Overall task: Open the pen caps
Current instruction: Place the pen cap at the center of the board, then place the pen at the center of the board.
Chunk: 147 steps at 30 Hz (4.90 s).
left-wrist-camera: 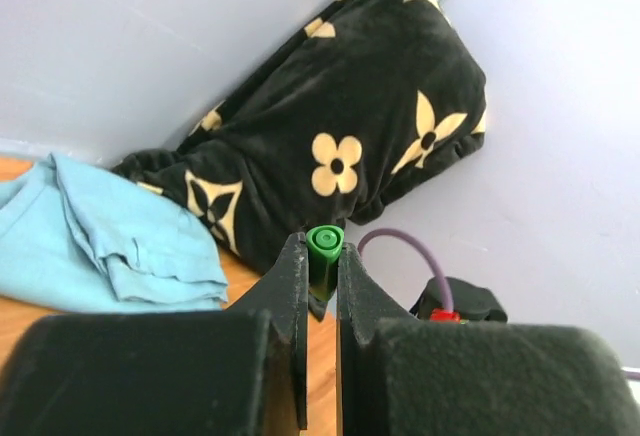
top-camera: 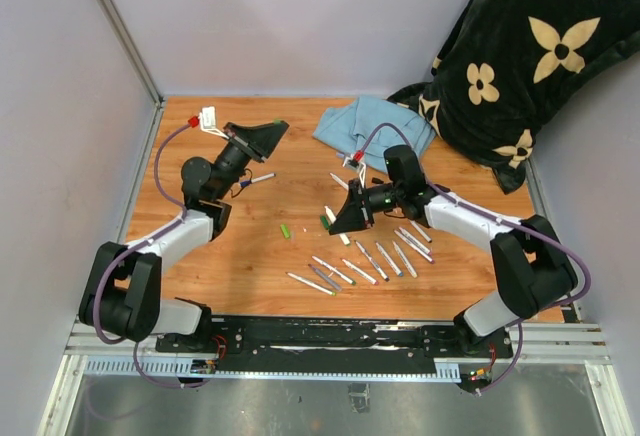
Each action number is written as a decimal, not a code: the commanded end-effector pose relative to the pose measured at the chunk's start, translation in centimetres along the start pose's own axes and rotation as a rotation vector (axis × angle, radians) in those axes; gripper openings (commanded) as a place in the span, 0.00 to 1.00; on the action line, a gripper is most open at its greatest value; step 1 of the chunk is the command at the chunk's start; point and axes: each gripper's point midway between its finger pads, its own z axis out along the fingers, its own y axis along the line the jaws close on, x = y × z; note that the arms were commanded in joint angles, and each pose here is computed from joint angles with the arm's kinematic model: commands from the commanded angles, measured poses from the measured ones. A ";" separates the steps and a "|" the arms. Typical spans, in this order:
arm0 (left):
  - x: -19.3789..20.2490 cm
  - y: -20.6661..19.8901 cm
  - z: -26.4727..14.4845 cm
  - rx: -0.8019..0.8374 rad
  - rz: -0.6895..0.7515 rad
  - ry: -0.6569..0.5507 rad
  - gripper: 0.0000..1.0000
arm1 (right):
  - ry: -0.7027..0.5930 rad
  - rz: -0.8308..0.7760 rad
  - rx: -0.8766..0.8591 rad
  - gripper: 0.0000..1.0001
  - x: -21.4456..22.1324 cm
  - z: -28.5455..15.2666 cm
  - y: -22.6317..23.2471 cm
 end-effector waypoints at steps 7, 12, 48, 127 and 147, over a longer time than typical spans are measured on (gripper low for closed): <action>6.1 8.7 -3.1 -0.342 -0.127 0.157 0.00 | 0.058 -0.076 0.166 0.01 -0.1 -1.7 -2.5; 11.4 14.9 -5.2 -0.612 -0.248 0.286 0.00 | 0.035 -0.095 0.222 0.01 -0.9 -3.3 -3.3; 16.0 24.0 -2.3 -1.084 -0.072 0.518 0.37 | 0.012 -0.104 0.248 0.01 -1.4 -4.7 -3.6; 6.6 5.5 -16.9 -0.532 0.264 0.272 0.88 | 0.420 -0.088 0.632 0.37 -6.0 0.1 -17.0; 1.7 8.2 -11.1 -0.678 0.741 0.701 0.83 | 0.030 -0.278 0.165 0.40 -4.7 -9.6 1.2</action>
